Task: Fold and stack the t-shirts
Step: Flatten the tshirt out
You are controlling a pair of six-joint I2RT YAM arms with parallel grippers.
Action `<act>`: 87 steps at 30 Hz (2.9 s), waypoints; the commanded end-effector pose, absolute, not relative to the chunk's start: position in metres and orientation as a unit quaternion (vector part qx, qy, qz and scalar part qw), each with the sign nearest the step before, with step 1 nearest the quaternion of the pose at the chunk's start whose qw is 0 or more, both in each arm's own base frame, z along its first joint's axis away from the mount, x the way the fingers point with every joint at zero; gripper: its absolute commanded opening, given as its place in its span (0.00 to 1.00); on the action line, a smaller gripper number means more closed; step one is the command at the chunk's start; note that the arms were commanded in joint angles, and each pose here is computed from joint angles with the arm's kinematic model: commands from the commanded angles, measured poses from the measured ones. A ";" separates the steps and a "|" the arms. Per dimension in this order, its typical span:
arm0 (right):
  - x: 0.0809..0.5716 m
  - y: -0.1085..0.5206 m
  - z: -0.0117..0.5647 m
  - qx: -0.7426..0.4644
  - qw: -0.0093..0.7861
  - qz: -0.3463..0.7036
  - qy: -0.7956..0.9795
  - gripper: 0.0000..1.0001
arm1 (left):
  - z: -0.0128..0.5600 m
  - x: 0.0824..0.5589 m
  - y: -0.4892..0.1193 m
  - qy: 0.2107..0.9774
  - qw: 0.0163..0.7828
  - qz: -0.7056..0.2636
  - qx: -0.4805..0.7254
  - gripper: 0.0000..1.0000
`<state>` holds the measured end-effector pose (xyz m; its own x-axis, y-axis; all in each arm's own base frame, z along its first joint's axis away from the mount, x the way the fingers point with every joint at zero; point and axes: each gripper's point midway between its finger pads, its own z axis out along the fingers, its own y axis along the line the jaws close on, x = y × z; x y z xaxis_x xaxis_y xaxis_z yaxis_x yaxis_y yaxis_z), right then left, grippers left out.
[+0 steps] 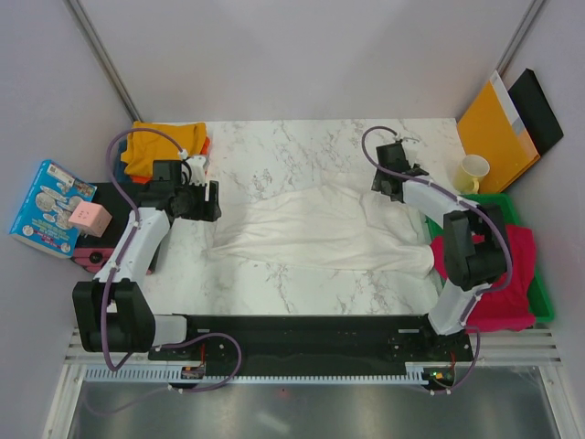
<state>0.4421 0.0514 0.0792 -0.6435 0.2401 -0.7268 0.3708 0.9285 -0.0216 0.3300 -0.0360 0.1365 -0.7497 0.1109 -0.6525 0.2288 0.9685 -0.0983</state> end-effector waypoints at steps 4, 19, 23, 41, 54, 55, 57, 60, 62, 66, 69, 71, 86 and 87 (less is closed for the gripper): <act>0.426 0.010 0.071 0.229 0.374 -0.116 0.891 0.62 | 0.141 0.333 -0.042 0.928 0.349 -0.104 0.084 0.77; 0.422 0.005 0.030 0.244 0.334 -0.113 0.904 0.48 | 0.135 0.331 -0.041 0.930 0.342 -0.104 0.086 0.77; 0.422 0.002 0.023 0.245 0.328 -0.118 0.905 0.44 | 0.133 0.330 -0.041 0.931 0.339 -0.104 0.086 0.77; 0.432 0.008 0.067 0.246 0.384 -0.082 0.886 0.00 | 0.134 0.330 -0.043 0.930 0.340 -0.109 0.083 0.76; 0.409 0.027 0.159 0.225 0.457 -0.049 0.859 0.00 | 0.116 0.356 -0.038 0.940 0.320 -0.099 0.065 0.79; 0.403 0.027 0.155 0.222 0.452 -0.052 0.862 0.00 | 0.113 0.358 -0.039 0.940 0.318 -0.101 0.066 0.78; 0.398 0.025 0.157 0.220 0.454 -0.052 0.862 0.00 | 0.109 0.362 -0.040 0.942 0.312 -0.104 0.065 0.77; 0.388 0.024 0.152 0.216 0.449 -0.054 0.866 0.00 | 0.096 0.368 -0.038 0.946 0.301 -0.099 0.067 0.75; 0.382 0.024 0.147 0.214 0.445 -0.055 0.868 0.00 | 0.091 0.377 -0.039 0.945 0.301 -0.102 0.074 0.73; 0.375 0.025 0.139 0.209 0.438 -0.057 0.872 0.00 | 0.090 0.396 -0.040 0.942 0.310 -0.103 0.076 0.70; 0.373 0.025 0.137 0.209 0.437 -0.063 0.872 0.00 | 0.084 0.409 -0.040 0.942 0.311 -0.104 0.077 0.68; 0.373 0.024 0.138 0.209 0.438 -0.064 0.872 0.00 | 0.079 0.418 -0.042 0.942 0.308 -0.109 0.079 0.66; 0.374 0.024 0.130 0.208 0.427 -0.073 0.877 0.00 | 0.034 0.416 -0.049 0.955 0.255 -0.125 0.081 0.47; 0.374 0.026 0.128 0.206 0.427 -0.072 0.878 0.00 | 0.033 0.417 -0.049 0.955 0.255 -0.125 0.081 0.47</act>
<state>0.3709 0.0241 0.1244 -0.5690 0.2995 -0.7658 0.4201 0.9065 0.0424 0.4109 -0.0451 0.0418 -0.8542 0.0912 -0.5118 0.2122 0.9599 -0.1831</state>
